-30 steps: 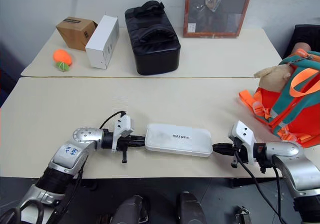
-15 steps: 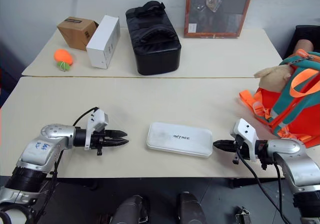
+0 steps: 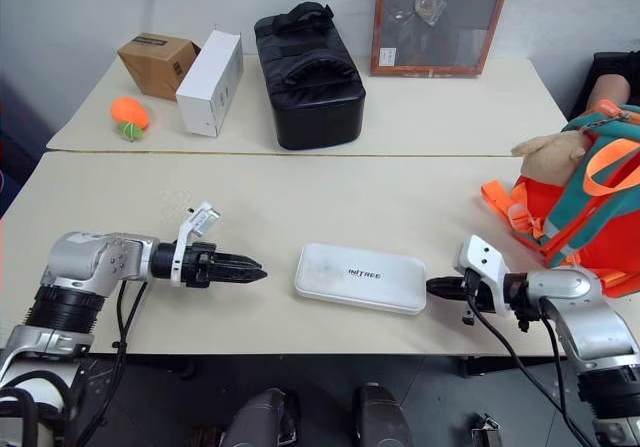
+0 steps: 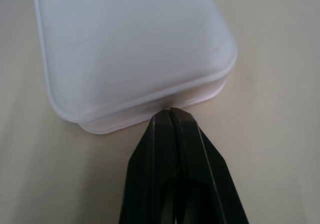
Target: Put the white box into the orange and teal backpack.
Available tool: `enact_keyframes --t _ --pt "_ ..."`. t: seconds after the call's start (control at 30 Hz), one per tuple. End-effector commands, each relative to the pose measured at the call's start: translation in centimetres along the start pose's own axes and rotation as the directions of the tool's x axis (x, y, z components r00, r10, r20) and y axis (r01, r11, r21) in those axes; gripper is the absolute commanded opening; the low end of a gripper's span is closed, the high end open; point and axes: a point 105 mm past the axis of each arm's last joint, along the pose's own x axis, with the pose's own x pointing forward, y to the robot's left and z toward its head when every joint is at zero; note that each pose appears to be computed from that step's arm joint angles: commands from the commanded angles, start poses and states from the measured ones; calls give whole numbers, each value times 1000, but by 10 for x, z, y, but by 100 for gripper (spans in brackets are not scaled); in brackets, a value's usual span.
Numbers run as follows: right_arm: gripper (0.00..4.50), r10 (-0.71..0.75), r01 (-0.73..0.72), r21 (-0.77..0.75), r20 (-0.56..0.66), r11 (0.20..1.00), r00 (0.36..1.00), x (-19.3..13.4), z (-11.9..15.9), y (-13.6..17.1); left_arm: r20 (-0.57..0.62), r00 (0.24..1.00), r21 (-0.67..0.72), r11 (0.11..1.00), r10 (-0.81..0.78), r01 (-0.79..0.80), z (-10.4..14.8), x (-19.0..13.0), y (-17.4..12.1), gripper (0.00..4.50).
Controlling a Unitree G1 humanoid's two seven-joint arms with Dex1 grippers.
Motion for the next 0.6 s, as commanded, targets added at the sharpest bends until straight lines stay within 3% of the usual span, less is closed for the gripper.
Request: enact_keyframes --t 0.03,0.27,0.4,0.6 --pt "0 -4 3 -34 -12 999 1000 -4 1 1 -38 999 -62 998 -28 26 -3 21 1 447" --pt "0 15 -15 -44 -8 999 1000 1 1 5 -46 996 -120 990 -82 76 14 59 -3 447" --pt "0 14 -14 -45 -8 999 1000 3 1 5 -148 986 -31 997 -76 72 5 76 -6 447" --pt "0 17 -17 -53 -8 998 1000 1 4 7 -123 987 -68 993 -107 99 27 93 -12 447"
